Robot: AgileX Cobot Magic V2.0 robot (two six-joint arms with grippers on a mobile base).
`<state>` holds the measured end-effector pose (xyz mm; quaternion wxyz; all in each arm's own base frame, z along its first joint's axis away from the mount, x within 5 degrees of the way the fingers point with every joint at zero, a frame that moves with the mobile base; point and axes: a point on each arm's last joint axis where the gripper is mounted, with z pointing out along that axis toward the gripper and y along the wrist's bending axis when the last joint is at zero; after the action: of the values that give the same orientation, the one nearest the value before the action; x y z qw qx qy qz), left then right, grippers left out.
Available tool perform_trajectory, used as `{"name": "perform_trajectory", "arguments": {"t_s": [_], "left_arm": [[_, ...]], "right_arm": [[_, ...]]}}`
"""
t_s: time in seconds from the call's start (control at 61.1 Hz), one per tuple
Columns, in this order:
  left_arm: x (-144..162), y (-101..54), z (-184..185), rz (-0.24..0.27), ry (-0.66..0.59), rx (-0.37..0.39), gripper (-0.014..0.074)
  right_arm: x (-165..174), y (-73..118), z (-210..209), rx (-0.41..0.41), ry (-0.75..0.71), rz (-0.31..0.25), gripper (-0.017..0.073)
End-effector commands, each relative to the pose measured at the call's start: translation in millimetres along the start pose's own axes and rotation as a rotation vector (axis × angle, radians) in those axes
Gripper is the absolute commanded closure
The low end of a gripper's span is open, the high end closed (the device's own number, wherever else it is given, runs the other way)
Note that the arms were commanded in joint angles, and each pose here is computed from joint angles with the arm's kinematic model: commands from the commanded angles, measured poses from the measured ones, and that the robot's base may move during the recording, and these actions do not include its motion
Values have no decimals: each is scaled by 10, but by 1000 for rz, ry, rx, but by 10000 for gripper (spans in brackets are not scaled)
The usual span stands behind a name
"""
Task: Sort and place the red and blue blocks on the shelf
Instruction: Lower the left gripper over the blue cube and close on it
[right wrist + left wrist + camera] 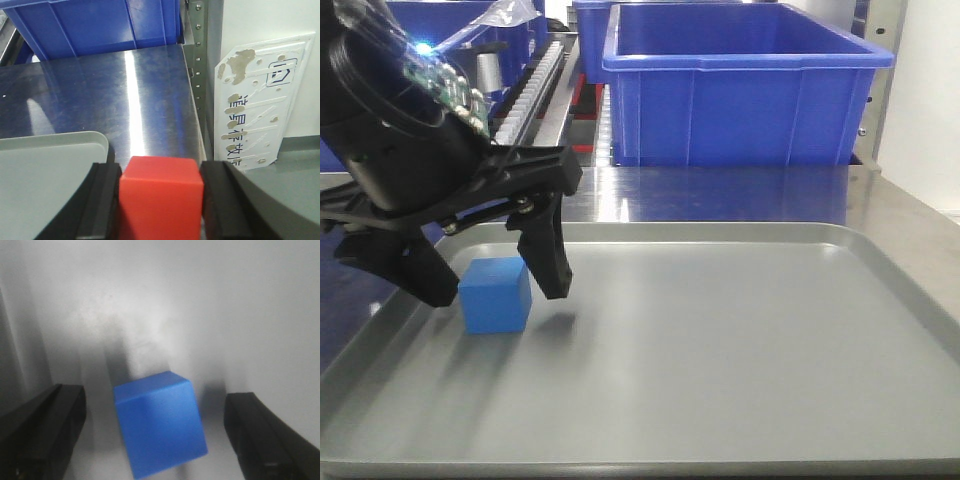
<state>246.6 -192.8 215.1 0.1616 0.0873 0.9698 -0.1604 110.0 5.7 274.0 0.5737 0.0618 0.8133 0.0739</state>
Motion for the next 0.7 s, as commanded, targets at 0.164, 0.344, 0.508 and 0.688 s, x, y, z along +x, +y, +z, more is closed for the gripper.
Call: {"name": "perform_trajectory", "arguments": {"t_s": [0.164,0.344,0.508,0.688], "left_arm": [[-103,-89,-88,-26,-73,42,-12],[-98,-85,-72,-26,-64,38,8],[-96,-87,-72,-30,-62,40,99],[-96,-87,-72,-30,-62,40,187]], "right_arm": [[-178,29,-35,-17,-125,-13,503],[-178,29,-35,-17,-125,-13,503],[-178,29,-35,-17,-125,-13,503],[-178,29,-35,-17,-125,-13,503]]}}
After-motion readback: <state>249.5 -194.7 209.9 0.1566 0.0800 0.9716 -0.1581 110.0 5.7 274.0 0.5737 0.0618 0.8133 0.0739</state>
